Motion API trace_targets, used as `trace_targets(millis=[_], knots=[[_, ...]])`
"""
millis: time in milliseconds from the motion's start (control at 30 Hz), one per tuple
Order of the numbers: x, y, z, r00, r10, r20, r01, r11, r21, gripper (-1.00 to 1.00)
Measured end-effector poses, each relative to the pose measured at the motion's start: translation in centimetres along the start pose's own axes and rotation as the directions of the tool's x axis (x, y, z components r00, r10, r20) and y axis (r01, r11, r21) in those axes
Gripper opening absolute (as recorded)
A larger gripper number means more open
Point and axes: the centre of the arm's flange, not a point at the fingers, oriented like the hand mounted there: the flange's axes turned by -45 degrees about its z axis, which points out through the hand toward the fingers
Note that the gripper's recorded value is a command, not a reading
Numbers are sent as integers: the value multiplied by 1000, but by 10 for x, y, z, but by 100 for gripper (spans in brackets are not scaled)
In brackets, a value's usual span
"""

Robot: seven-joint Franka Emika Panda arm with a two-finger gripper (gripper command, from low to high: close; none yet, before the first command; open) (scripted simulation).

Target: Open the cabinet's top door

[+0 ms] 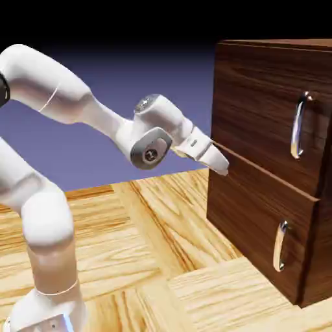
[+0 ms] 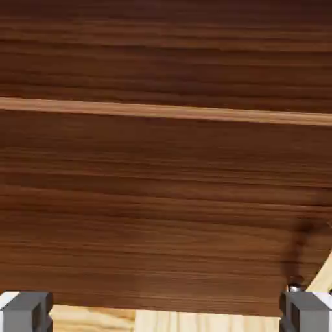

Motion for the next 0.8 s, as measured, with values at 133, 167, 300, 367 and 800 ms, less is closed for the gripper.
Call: trace_targets(millis=[133,167,300,367,800], knots=[[21,-7,-17,998,-19,-61,19,1000,6,0],[26,-8,-21,997,-23,-76,23,1000,6,0],[43,-12,-38,990,-36,-137,38,999,9,0],[51,-13,-46,985,-41,-167,44,999,9,0],[84,-3,-91,934,-52,-354,57,998,5,0]])
